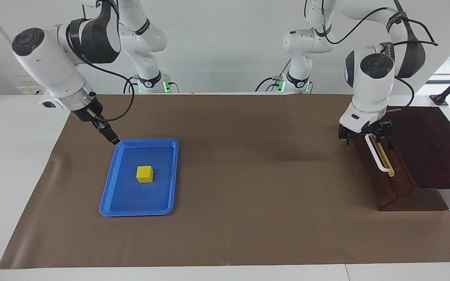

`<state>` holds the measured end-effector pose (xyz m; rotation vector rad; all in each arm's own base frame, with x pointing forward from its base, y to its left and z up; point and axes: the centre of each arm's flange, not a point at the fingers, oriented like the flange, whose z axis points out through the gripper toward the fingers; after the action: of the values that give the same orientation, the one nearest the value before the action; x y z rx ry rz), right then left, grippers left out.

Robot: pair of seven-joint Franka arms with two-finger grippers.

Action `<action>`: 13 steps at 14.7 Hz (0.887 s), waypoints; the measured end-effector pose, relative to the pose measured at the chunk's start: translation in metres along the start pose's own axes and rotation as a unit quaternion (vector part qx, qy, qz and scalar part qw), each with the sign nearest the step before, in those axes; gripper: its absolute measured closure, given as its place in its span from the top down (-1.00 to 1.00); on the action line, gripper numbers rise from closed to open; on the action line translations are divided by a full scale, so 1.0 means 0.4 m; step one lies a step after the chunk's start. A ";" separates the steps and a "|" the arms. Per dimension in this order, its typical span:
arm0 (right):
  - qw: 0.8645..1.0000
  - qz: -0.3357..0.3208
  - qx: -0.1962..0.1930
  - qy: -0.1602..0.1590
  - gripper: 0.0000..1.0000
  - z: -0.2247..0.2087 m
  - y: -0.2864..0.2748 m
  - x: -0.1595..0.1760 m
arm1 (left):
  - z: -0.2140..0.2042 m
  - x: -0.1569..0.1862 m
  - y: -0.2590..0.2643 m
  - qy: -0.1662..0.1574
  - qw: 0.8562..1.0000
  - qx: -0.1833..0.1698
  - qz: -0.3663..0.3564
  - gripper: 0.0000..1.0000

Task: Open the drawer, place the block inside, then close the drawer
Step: 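Pull the drawer open with the left gripper while the right gripper reaches the cube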

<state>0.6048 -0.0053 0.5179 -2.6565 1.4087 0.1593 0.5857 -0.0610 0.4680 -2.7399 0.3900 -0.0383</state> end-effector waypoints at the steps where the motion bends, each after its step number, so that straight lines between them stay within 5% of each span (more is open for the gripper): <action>1: 0.999 0.033 0.008 -0.008 0.78 0.020 -0.018 0.013 | 0.017 0.004 0.008 0.002 1.000 0.003 0.005 1.00; 7: 0.976 0.190 0.063 -0.088 0.79 0.178 -0.070 0.100 | 0.127 0.011 -0.013 0.009 1.000 0.005 0.005 1.00; 13: 0.943 0.272 0.065 -0.178 0.81 0.346 -0.006 0.192 | 0.187 -0.012 -0.052 0.006 1.000 0.003 -0.005 1.00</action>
<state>0.6452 -0.0438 0.3698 -1.9417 1.8909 0.5472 0.5926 -0.0143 0.4063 -2.7371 0.3784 -0.0585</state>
